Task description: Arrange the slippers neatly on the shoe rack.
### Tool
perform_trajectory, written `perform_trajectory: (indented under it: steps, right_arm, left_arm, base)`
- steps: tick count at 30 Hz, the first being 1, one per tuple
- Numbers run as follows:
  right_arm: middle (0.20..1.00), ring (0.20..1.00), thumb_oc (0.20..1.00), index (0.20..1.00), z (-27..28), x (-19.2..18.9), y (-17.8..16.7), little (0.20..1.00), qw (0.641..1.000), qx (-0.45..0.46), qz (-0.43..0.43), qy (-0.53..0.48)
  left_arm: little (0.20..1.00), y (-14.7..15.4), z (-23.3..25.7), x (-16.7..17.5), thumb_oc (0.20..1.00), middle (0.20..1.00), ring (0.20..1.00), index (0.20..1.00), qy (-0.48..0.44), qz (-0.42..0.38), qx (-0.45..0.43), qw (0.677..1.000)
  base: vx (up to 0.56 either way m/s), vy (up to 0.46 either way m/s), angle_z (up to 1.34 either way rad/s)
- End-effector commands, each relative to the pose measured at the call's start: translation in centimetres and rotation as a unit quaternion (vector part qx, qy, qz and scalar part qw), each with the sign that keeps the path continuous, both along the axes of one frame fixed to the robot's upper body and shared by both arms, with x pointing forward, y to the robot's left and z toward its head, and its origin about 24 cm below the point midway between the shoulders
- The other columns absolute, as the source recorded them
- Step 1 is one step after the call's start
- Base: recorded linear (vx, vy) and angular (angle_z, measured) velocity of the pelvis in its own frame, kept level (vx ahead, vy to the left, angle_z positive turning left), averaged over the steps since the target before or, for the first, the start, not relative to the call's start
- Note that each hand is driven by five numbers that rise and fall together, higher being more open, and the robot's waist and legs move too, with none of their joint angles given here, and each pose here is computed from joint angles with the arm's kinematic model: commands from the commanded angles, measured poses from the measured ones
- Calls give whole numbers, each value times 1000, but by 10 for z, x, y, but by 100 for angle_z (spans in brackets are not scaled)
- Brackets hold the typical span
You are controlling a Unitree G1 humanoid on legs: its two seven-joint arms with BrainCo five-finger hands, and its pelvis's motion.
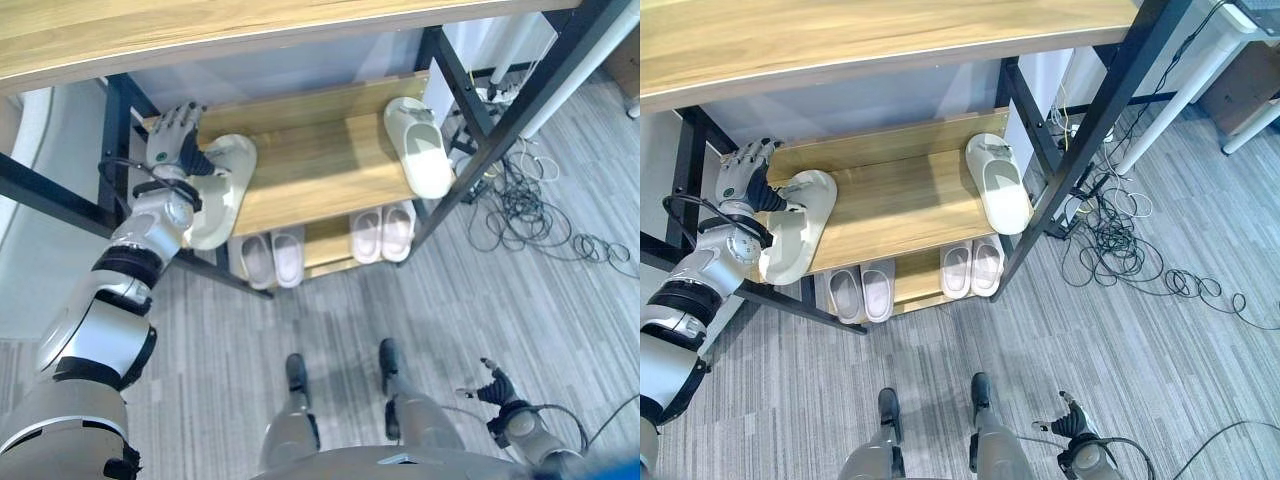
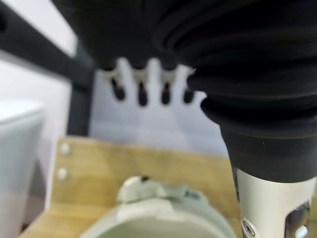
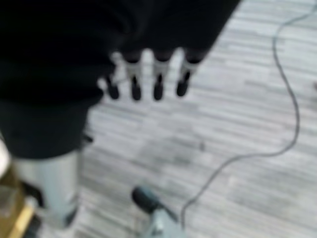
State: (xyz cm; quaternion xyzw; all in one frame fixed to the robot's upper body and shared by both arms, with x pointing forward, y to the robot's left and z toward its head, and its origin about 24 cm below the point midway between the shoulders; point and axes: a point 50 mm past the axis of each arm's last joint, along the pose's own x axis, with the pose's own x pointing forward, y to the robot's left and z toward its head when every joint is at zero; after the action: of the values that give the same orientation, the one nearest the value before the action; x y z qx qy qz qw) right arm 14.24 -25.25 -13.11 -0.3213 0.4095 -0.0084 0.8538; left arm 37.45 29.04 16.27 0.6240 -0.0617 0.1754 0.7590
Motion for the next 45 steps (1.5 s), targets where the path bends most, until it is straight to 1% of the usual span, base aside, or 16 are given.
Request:
perform_trajectory:
  steps: [1,5,6,10,12,14,15,19,21,23,27,30,35,40,42,45]
  right_arm:
    - [1000,1000,1000,1000,12,17,-9,1000,999,-9,1,-34]
    - [1000,1000,1000,1000,12,17,-8,1000,999,-7,3,-36]
    - [1000,1000,1000,1000,11,16,-8,1000,999,-8,5,-36]
    - [1000,1000,1000,1000,11,17,-7,1000,999,-7,8,-36]
    - [1000,1000,1000,1000,12,19,-7,1000,999,-11,11,-39]
    - [1000,1000,1000,1000,12,20,-6,1000,999,-12,15,-38]
    - [1000,1000,1000,1000,10,18,-6,1000,999,-12,11,-31]
    - [1000,1000,1000,1000,7,15,-4,1000,1000,-9,7,-19]
    - [1000,1000,1000,1000,8,18,-1,1000,1000,-7,11,-23]
    - [1000,1000,1000,1000,8,20,-1,1000,1000,-9,13,-26]
    - [1000,1000,1000,1000,8,21,0,1000,1000,-13,8,-26]
    - [1000,1000,1000,1000,8,21,2,1000,999,-20,17,-26]
    - [1000,1000,1000,1000,9,20,3,1000,999,-26,38,-29]
    - [1000,1000,1000,1000,10,13,-10,1000,998,-46,41,-17]
    - [1000,1000,1000,1000,12,10,-19,1000,998,-57,32,-13]
    - [1000,1000,1000,1000,13,10,-25,1000,997,-64,28,-12]
  left_arm:
    - [1000,14,33,3,1000,1000,1000,1000,-44,26,-13,999]
    - [1000,15,30,4,1000,1000,1000,1000,-30,36,7,999]
    - [1000,16,27,4,1000,1000,1000,1000,-12,39,51,998]
    - [1000,17,19,4,1000,1000,1000,1000,7,47,55,997]
    - [1000,11,19,7,1000,1000,1000,1000,21,38,116,992]
    - [1000,1,13,11,1000,1000,1000,1000,36,23,110,993]
    - [200,-11,4,14,200,200,200,200,56,5,99,994]
    - [200,-31,-12,18,200,200,200,200,72,-22,48,996]
    - [200,-53,-19,22,200,200,200,200,63,-42,16,997]
    - [200,-61,-21,24,200,200,200,200,61,-50,12,997]
    - [200,-117,-22,28,200,200,200,200,37,-124,-18,991]
    - [200,-133,-24,26,200,200,200,200,22,-141,-37,989]
    - [200,-135,-14,30,200,200,200,200,-1,-128,-58,990]
    - [200,-124,2,37,200,200,200,200,-23,-90,-106,990]
    - [200,-120,24,42,200,200,200,200,-48,-80,-83,992]
    - [200,-118,37,44,200,200,200,200,-62,-73,-71,993]
  base:
    - [0,0,0]
    - [5,2,1]
    - [24,12,5]
    - [5,4,1]
    - [0,0,0]
    - [0,0,0]
    - [0,0,0]
    - [1,-4,5]
    - [-5,-22,7]
    - [-2,-5,2]
    - [-8,-13,1]
    - [-8,-24,1]
    - [-1,-46,-5]
    - [10,-61,-22]
    - [5,-73,-20]
    - [11,-45,-18]
